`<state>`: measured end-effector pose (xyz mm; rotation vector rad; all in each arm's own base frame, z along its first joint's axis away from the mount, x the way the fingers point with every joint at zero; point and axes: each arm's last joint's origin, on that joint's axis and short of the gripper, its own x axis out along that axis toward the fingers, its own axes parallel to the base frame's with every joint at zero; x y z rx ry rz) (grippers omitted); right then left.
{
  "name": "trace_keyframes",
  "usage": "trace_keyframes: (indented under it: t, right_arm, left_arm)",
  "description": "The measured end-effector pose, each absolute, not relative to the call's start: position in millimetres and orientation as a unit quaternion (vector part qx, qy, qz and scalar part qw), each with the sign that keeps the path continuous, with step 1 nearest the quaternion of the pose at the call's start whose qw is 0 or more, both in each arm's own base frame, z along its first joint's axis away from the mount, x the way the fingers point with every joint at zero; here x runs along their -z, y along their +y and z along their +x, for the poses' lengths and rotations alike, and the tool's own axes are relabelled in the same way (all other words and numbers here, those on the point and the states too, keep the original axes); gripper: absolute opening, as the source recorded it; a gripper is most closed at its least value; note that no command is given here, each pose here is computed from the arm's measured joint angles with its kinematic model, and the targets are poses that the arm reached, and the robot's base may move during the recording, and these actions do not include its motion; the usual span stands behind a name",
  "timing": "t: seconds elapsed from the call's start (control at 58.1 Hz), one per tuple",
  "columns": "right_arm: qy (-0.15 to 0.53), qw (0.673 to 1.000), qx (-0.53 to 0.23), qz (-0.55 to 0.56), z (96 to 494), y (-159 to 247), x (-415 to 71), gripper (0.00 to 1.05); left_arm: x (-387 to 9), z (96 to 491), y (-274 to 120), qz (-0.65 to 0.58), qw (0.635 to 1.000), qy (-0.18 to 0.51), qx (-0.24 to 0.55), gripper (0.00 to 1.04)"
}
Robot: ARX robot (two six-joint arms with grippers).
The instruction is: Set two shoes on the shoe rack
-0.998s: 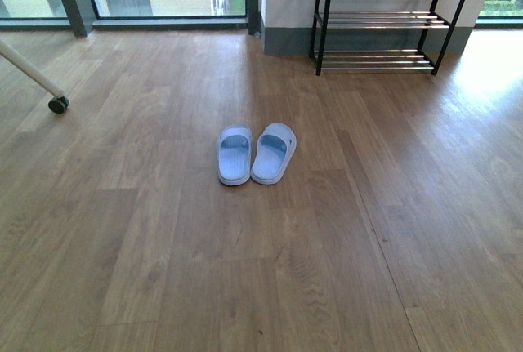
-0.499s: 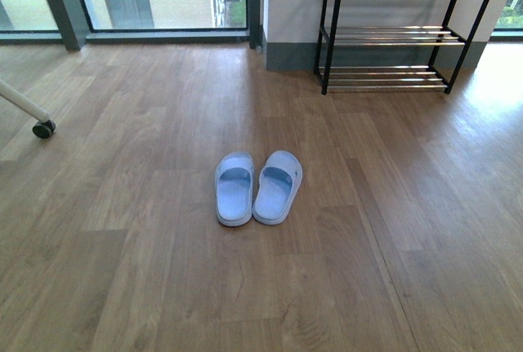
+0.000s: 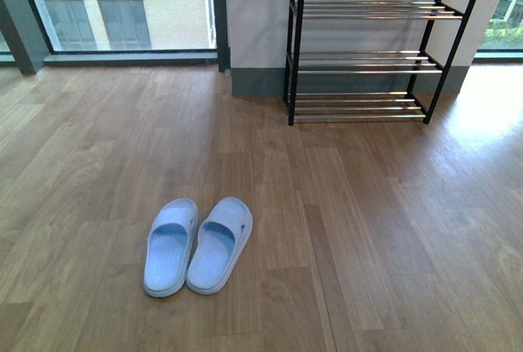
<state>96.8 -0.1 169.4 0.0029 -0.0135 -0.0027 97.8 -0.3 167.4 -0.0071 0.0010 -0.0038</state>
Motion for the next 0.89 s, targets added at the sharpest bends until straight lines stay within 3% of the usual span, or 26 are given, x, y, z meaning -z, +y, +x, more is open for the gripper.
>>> trace_keyframes:
  t: [0.774,0.808,0.86,0.894]
  right_arm:
    - [-0.007,1.0,0.0,0.001,96.8,0.0,-169.4,0.95]
    - [-0.007,1.0,0.0,0.001,96.8,0.0,-169.4,0.95]
    - [-0.007,1.0,0.0,0.001,96.8,0.0,-169.4,0.95]
    - [-0.007,1.0,0.0,0.001,96.8,0.0,-169.4,0.95]
  left_arm:
    - [-167.4,97.8,-0.2,-0.006,1.0,0.002,-0.002,0.95]
    - [-166.4,98.2,0.2,-0.024,0.999,0.034,-0.027,0.95]
    - [-167.5,108.0,0.5,-0.104,0.979,0.151,-0.092,0.95]
    - [-168.5,123.7,-0.6,-0.171,0.962,0.191,-0.096,0.95]
